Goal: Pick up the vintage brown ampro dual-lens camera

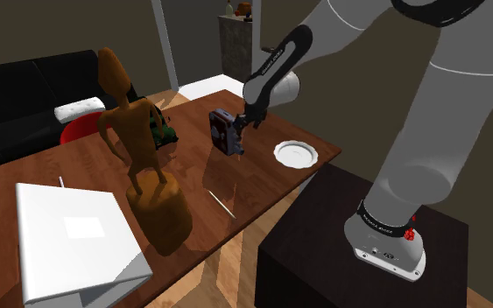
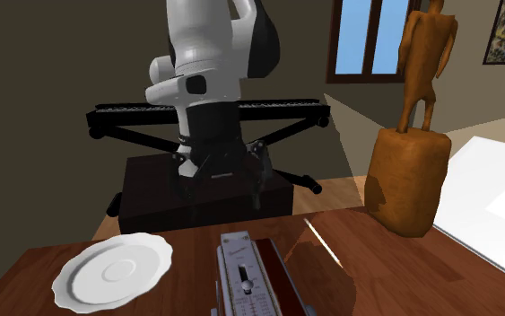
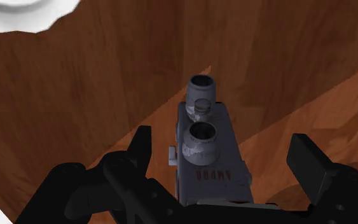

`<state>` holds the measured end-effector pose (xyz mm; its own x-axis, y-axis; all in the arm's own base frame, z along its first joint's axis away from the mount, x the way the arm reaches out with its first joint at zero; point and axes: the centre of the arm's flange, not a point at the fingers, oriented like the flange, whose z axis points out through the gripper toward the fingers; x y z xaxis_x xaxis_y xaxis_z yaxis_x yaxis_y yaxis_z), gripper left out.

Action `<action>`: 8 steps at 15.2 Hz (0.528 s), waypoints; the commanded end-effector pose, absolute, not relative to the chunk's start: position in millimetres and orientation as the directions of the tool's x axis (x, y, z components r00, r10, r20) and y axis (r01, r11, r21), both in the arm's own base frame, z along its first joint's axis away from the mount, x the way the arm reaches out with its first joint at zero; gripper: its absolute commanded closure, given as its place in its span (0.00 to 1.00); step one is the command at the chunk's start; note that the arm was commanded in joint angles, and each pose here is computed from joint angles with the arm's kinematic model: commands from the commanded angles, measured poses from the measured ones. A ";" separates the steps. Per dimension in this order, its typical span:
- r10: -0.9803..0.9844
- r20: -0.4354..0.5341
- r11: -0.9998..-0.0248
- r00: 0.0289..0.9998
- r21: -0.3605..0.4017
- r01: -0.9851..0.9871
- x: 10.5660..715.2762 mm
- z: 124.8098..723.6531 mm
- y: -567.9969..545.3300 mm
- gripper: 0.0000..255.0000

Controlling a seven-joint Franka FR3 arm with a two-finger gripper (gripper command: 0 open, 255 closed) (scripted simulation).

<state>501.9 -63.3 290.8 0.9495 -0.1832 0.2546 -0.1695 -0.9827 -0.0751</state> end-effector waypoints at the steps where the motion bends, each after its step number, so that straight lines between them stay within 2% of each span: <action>1: -0.185 0.284 -0.982 0.941 -0.075 -0.171 518.7 272.6 -65.4 0.00; 5: -0.188 0.334 -0.982 0.924 -0.079 -0.171 552.9 247.3 -72.2 0.00; 8: -0.188 0.334 -0.982 0.924 -0.079 -0.171 552.9 231.5 -72.2 0.00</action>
<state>552.7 -72.5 237.8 0.9246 -0.1872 0.3317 -0.1707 -0.9822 -0.0787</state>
